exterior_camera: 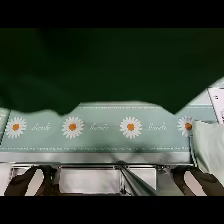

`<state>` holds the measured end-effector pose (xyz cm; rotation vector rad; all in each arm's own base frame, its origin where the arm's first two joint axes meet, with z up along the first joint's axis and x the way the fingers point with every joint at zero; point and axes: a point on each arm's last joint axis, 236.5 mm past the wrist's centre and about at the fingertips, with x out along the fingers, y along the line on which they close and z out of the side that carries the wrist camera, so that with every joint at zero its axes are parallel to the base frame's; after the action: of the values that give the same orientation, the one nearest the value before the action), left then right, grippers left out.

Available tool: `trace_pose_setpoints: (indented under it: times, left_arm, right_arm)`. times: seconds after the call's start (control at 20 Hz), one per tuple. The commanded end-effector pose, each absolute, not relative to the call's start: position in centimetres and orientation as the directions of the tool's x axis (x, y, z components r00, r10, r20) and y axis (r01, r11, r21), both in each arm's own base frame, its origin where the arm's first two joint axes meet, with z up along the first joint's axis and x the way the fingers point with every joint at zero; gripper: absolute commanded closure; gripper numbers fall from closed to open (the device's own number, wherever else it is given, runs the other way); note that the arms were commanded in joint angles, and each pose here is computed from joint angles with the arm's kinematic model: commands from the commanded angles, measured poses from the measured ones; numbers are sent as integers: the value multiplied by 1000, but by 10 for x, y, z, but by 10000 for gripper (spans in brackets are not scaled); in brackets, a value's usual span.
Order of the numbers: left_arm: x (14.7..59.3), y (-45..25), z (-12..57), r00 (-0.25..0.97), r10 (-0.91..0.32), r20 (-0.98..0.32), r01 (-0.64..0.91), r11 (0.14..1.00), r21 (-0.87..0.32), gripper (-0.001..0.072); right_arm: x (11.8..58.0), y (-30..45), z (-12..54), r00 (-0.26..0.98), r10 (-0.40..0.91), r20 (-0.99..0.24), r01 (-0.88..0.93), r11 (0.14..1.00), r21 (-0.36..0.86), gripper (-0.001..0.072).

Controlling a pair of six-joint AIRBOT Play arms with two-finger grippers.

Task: Fold the shirts.

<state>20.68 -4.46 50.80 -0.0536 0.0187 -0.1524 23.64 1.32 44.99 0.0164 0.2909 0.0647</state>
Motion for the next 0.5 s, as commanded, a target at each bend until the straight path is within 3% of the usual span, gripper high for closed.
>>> trace_pose_setpoints:
  times: [0.0,0.2,0.45]
  left_arm:
    - [162,-4,486,996,22,-91,-24,999,-22,686]
    - [179,15,434,959,77,-272,-87,996,-23,686]
    - [274,15,303,831,40,-555,-102,991,-82,686]
  right_arm:
    - [199,9,425,945,13,-328,-3,1000,28,685]
    - [211,6,381,898,24,-438,2,998,60,685]
    - [276,24,325,805,187,-563,-111,980,166,685]
